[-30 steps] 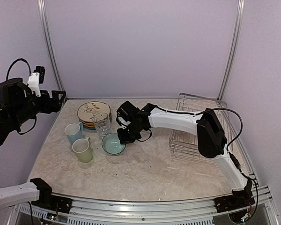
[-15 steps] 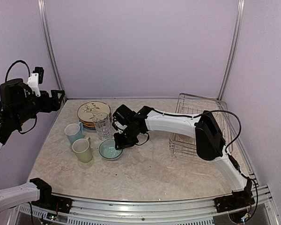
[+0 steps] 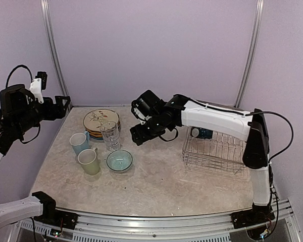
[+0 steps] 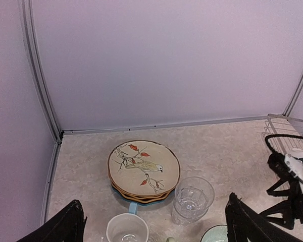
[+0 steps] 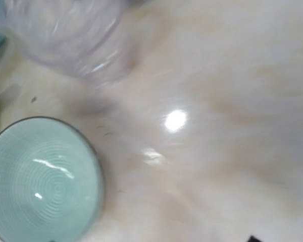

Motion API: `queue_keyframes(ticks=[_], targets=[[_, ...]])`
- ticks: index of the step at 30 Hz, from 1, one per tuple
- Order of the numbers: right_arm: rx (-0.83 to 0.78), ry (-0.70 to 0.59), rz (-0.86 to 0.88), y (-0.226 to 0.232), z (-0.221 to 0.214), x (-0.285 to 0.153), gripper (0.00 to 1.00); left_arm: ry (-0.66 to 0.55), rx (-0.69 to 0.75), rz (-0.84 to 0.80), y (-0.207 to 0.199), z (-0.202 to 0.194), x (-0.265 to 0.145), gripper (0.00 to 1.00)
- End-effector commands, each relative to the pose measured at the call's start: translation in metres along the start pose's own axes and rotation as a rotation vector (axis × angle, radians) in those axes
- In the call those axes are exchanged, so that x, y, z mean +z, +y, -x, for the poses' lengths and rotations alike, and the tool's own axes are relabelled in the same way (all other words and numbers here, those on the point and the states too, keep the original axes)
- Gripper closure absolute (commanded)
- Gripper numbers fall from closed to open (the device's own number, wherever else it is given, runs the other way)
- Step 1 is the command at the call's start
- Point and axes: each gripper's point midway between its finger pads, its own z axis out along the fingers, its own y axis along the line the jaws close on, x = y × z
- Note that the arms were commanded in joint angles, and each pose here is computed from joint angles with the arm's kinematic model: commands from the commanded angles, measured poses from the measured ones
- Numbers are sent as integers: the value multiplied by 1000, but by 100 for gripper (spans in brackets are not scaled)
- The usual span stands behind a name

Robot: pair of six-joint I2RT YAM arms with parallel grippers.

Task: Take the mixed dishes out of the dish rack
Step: Move the dish rack to the center of the board.

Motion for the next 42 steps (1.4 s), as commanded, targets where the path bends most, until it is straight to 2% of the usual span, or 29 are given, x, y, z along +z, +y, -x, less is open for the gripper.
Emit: queue_keyframes(ticks=[1,6,12,15,18,25,34,42], targets=[[-108,-120,-274,-68,18,-77,18,2,-13,-11,-1,-2,2,8],[-170,-102,-476,-136,-9,-112,11,6,-21,-20,-2,-3,3,8],[-413,-35,-606,-174,-45,-127,9,9,-28,-23,-1,-3,4,8],[-438,40,-657,-204,-63,-127,8,7,-31,-26,-1,-3,4,8],[-437,50,-659,-224,-68,-126,8,6,-36,-27,-1,-3,4,8],[-542,82,-631,-245,-79,-116,6,8,-37,-26,0,-4,4,8],[-830,66,-629,-253,-78,-115,0,17,-39,-28,-1,-6,6,8],[-918,133,-618,-270,-71,-101,1,22,-56,-39,1,-7,8,8]])
